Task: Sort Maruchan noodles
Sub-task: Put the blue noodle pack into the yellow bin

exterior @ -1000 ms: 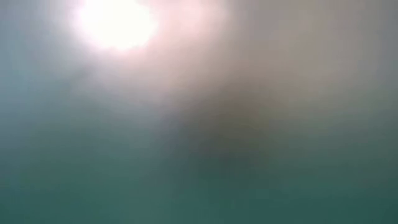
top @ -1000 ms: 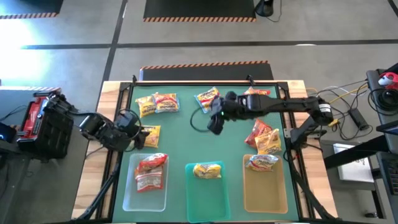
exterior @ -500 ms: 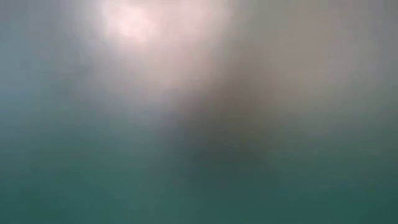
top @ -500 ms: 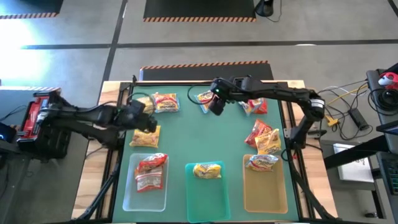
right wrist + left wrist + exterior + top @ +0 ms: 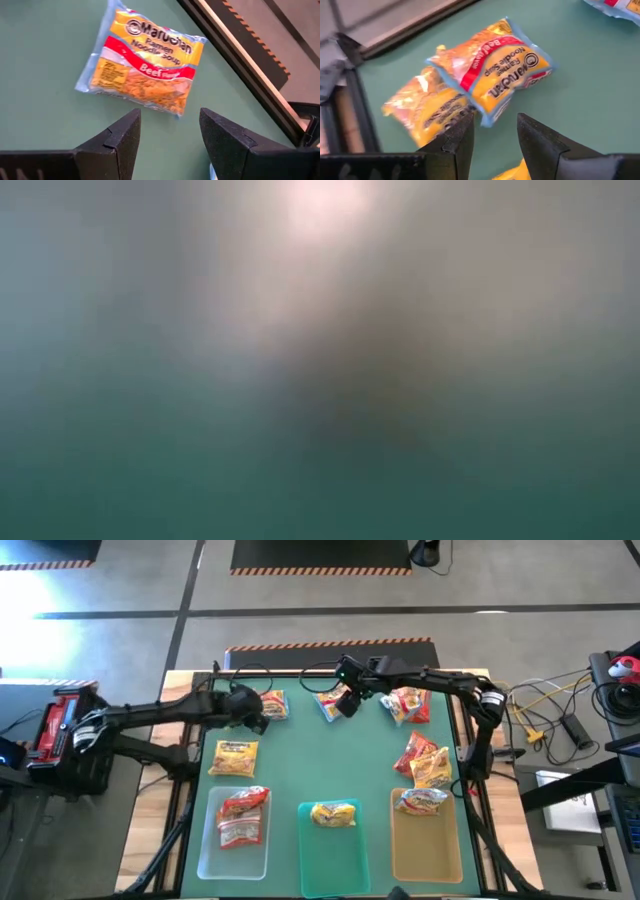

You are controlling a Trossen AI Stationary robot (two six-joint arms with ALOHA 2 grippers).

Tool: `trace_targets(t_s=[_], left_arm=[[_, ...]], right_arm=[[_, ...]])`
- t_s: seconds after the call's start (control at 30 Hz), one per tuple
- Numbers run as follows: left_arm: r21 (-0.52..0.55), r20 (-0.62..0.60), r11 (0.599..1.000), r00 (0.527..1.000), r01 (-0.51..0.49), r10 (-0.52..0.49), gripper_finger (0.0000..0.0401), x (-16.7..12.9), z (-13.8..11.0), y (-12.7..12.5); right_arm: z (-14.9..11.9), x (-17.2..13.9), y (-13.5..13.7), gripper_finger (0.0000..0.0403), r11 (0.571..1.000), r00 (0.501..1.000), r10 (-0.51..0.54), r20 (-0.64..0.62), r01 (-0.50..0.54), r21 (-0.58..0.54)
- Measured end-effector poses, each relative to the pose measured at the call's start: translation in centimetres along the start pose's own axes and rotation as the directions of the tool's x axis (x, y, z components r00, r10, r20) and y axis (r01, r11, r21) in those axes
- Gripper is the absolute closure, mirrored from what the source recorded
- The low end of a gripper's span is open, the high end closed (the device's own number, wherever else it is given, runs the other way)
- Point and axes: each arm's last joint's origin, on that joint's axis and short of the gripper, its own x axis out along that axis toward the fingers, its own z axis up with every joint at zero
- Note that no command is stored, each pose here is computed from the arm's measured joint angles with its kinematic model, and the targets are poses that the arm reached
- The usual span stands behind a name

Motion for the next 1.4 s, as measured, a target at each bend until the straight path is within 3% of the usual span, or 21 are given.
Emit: trace_targets(t_s=[0.2, 0.43, 0.7, 0.9, 1.03, 1.23, 1.33, 1.4], left_arm=[[-0.14, -0.026, 0.971, 0.98, 0.193, -0.199, 0.0272, 3.8, 0.9, 0.2], [-0.4, -0.058, 0.91, 0.988, 0.111, -0.146, 0.0272, 6.1, 1.0, 1.4], [-0.507, 0.111, 0.845, 0.985, 0.17, -0.132, 0.0272, 7.7, 3.4, 1.8], [-0.617, 0.084, 0.776, 0.992, 0.129, -0.098, 0.0272, 10.7, 3.6, 1.7], [-0.611, 0.064, 0.775, 0.986, 0.162, -0.156, 0.0272, 12.0, 3.6, 1.1], [-0.532, -0.047, 0.817, 0.955, 0.223, -0.291, 0.0272, 13.0, 2.8, 0.3], [-0.444, -0.096, 0.84, 0.915, 0.313, -0.391, 0.0272, 13.0, 2.4, -0.3], [-0.359, -0.138, 0.833, 0.859, 0.421, -0.493, 0.0272, 12.7, 2.2, -1.0]], right_arm=[[0.2, 0.0, -1.4, 0.0211, 0.999, 1.0, -0.014, -0.001, 0.014, -0.034], [0.6, 0.2, -3.3, 0.0211, 0.999, 1.0, 0.017, 0.0, -0.017, -0.052], [1.5, 0.6, -5.2, 0.0211, 0.997, 0.998, 0.001, 0.069, 0.005, -0.081], [1.9, 0.8, -6.3, 0.0211, 0.996, 0.993, 0.066, 0.097, -0.059, -0.073], [1.9, 0.9, -6.8, 0.0211, 0.995, 0.992, 0.078, 0.098, -0.073, -0.063], [2.0, 1.0, -7.1, 0.0211, 0.996, 0.993, 0.075, 0.095, -0.069, -0.063], [1.9, 1.0, -7.0, 0.0211, 0.996, 0.993, 0.075, 0.095, -0.069, -0.064], [1.9, 1.0, -7.0, 0.0211, 0.996, 0.993, 0.075, 0.095, -0.069, -0.064]])
